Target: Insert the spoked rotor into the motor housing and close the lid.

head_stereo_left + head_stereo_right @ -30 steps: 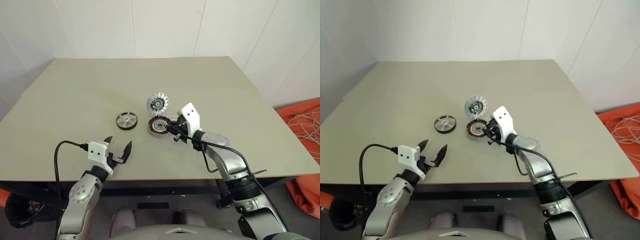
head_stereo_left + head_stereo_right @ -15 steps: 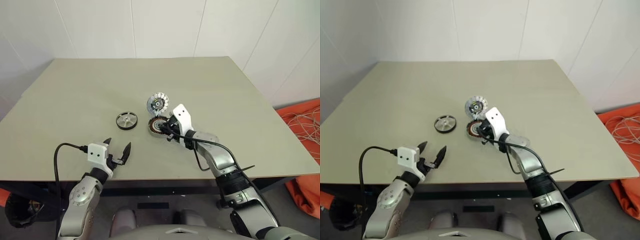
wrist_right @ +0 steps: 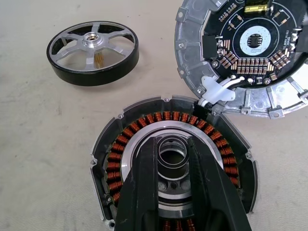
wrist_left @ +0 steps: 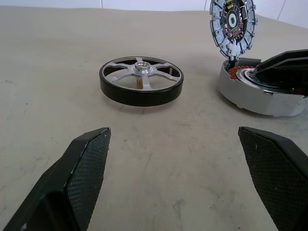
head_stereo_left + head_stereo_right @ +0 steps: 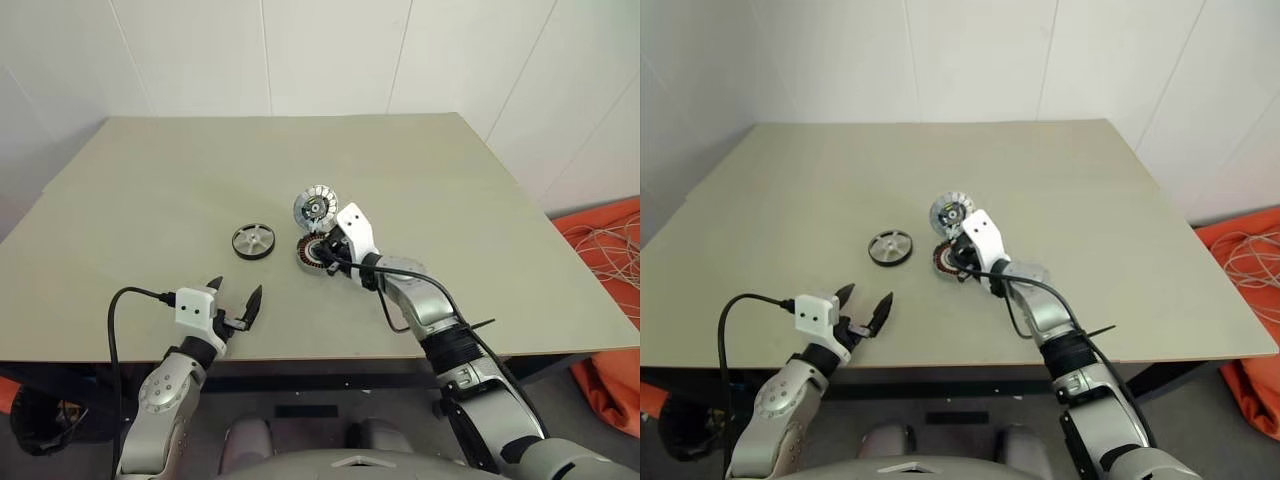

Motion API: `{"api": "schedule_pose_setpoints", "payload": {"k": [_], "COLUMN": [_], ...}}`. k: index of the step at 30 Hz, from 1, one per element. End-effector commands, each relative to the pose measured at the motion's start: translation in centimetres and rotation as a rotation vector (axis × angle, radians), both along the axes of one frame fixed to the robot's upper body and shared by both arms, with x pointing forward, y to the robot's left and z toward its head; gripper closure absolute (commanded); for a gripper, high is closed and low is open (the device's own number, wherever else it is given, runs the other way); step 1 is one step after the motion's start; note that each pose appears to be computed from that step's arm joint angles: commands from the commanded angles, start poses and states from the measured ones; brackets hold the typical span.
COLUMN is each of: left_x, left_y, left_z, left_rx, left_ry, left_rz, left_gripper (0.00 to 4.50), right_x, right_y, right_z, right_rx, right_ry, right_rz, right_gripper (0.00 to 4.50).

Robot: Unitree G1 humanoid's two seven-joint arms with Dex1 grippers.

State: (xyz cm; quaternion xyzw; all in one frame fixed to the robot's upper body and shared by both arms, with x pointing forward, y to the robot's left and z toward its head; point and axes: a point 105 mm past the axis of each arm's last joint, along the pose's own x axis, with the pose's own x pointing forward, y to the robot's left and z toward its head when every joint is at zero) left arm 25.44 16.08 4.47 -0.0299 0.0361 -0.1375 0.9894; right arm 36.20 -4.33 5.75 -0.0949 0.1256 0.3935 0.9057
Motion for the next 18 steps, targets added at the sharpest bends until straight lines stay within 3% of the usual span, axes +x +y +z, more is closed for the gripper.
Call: {"api": "schedule_pose_setpoints", "payload": {"k": [1,18], "left_x": [0.24,0.32], "left_y": [-0.05,-0.16], "left_z": [1.55,1.63], "left_rx": [0.002,-0.004], "left_ry": [-0.066,-0.064], "left_rz": [-0.003,-0.004], "left_gripper": [0.00,0.00], "right_x": [0.75,0.74], "right_y": [0.34,-0.23], "right_z": [1.54,1.88], "right_rx": [0.015,0.021], "right_ry": [-0.057,-0.061], "right_rz": [0.003,0.008], "right_gripper": [3.93,3.93]}}
